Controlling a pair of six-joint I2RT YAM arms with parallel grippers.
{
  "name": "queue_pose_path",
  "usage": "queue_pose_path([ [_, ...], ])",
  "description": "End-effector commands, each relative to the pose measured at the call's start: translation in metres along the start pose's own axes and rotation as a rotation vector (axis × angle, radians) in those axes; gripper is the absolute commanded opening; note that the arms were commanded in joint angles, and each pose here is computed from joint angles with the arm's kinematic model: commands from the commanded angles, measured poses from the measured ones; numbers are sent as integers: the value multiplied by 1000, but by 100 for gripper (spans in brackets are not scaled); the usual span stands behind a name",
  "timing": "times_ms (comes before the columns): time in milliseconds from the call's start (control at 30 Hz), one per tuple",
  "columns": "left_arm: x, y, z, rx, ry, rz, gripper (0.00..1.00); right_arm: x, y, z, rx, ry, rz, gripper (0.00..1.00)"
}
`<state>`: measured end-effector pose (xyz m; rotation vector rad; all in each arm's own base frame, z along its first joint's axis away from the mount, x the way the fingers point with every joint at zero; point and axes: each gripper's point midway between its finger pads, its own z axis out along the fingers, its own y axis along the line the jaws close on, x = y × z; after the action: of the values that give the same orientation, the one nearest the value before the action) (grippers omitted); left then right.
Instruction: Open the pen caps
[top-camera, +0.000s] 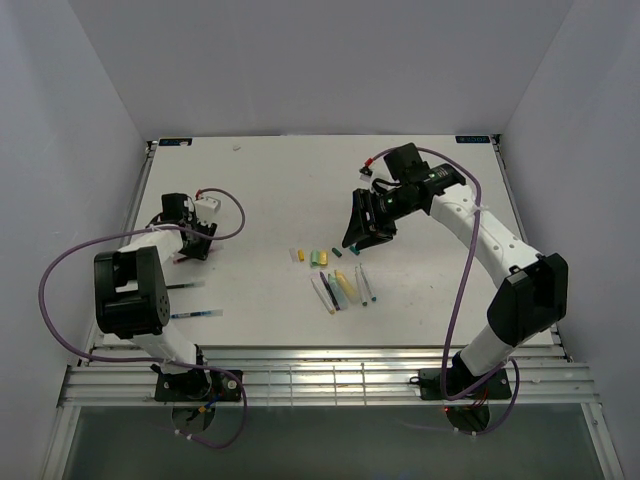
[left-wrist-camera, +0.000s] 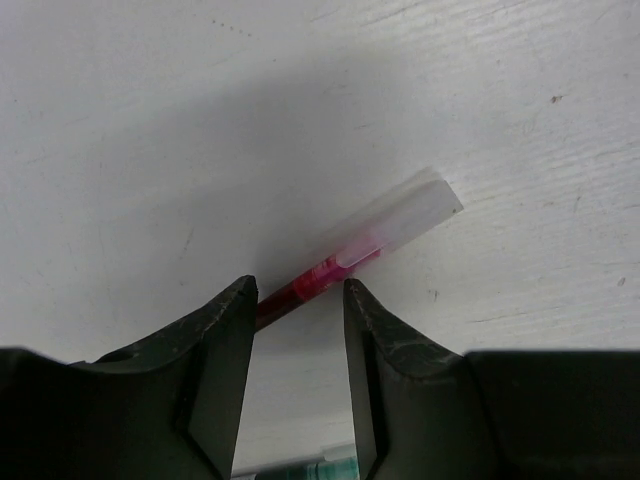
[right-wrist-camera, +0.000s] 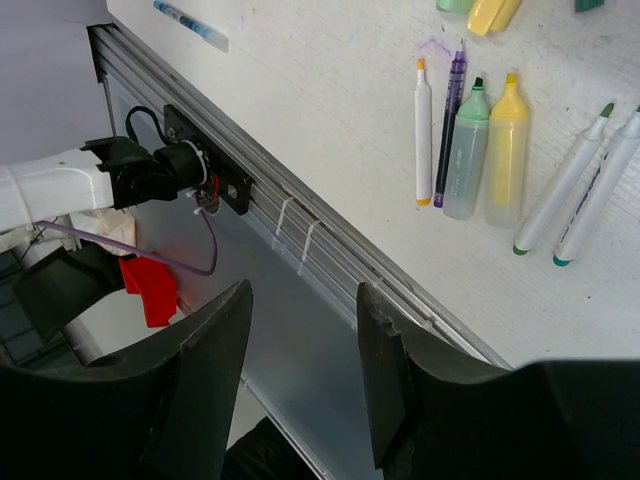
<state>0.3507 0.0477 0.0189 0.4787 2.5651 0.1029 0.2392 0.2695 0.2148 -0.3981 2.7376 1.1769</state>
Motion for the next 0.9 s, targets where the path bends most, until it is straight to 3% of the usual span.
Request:
queue_pose_path([
  [0, 37, -26, 14, 122, 143, -54, 49, -12, 14, -8, -24, -36, -47, 52],
  [133, 46, -39, 12, 174, 189, -95, 41, -15, 16, -9, -21, -47, -57, 52],
  [300, 50, -55, 10, 252, 213, -140, 24, -19, 19, -12, -25, -60, -67, 52],
  [433, 41, -67, 6, 322, 211, -215, 18, -19, 19, -13, -22, -69, -69, 52],
  [500, 25, -67, 2, 339, 176, -238, 11, -18, 18, -14, -20, -74, -67, 52],
  [533, 16, -72, -2, 376, 148, -249, 1, -17, 17, -13, -11, -74, -64, 52],
  [567, 1, -70, -8, 380, 107, -270, 0, -17, 16, -14, -7, -77, -60, 52],
  [867, -109, -82, -80, 549, -230, -404, 0, -26, 23, -18, -18, -102, -92, 57],
])
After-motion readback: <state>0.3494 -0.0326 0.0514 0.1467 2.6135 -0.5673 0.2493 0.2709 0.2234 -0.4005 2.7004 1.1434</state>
